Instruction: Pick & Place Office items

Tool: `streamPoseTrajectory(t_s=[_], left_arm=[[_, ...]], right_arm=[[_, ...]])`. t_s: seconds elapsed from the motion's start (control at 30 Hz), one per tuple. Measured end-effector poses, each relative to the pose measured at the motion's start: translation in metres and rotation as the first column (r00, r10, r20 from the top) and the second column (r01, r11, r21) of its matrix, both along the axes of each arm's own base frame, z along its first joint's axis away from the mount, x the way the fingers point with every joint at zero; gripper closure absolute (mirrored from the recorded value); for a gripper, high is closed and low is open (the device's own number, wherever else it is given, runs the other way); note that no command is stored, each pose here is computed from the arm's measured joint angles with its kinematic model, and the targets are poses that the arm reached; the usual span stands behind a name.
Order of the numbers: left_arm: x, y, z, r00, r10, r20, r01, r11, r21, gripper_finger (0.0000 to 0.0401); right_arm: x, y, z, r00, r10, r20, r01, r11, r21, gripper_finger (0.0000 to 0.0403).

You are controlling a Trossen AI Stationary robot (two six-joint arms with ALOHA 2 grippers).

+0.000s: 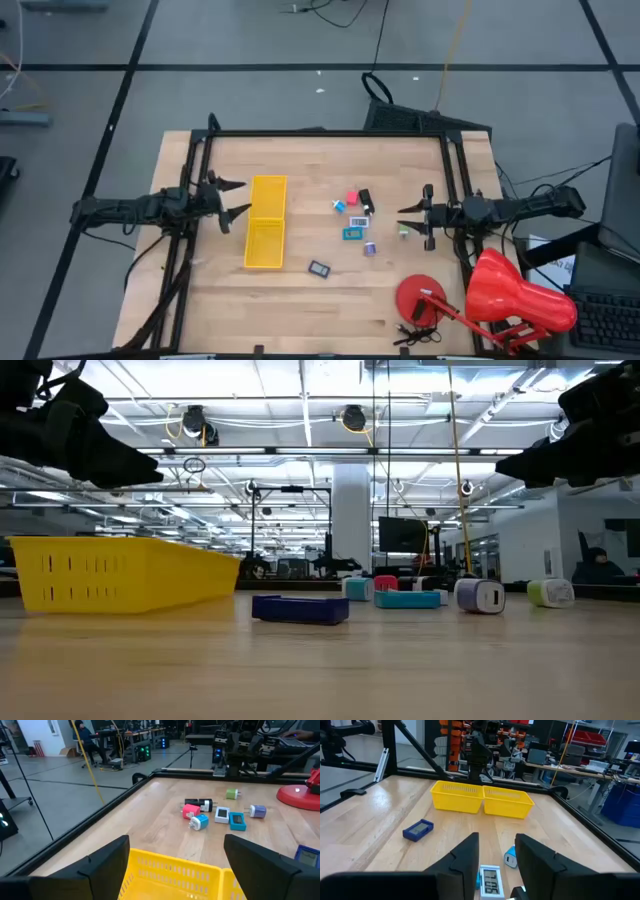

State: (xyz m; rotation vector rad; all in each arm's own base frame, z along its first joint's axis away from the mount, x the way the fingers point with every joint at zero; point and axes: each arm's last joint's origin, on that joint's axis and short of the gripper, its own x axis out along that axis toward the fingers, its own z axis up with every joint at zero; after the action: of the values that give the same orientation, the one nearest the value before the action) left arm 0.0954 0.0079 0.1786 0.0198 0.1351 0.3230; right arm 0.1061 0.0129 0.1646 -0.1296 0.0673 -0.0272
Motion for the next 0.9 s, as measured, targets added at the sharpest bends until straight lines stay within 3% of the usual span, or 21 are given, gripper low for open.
streamPoseTrajectory(t_s=[0.43, 0.9], left_arm=[[0.0000, 0.0000, 0.0000, 1.000, 0.000, 0.000, 0.000, 1.000, 0.000, 0.0100], [0.0000, 0.0000, 0.0001, 1.000, 0.000, 0.000, 0.000, 1.000, 0.000, 0.0073]], right_arm=[[0.0000, 0.0000, 0.0000, 1.000, 0.000, 0.000, 0.000, 1.000, 0.000, 0.0287], [0.0000, 0.0000, 0.0000, 1.000, 0.000, 0.000, 0.000, 1.000, 0.000, 0.0287]])
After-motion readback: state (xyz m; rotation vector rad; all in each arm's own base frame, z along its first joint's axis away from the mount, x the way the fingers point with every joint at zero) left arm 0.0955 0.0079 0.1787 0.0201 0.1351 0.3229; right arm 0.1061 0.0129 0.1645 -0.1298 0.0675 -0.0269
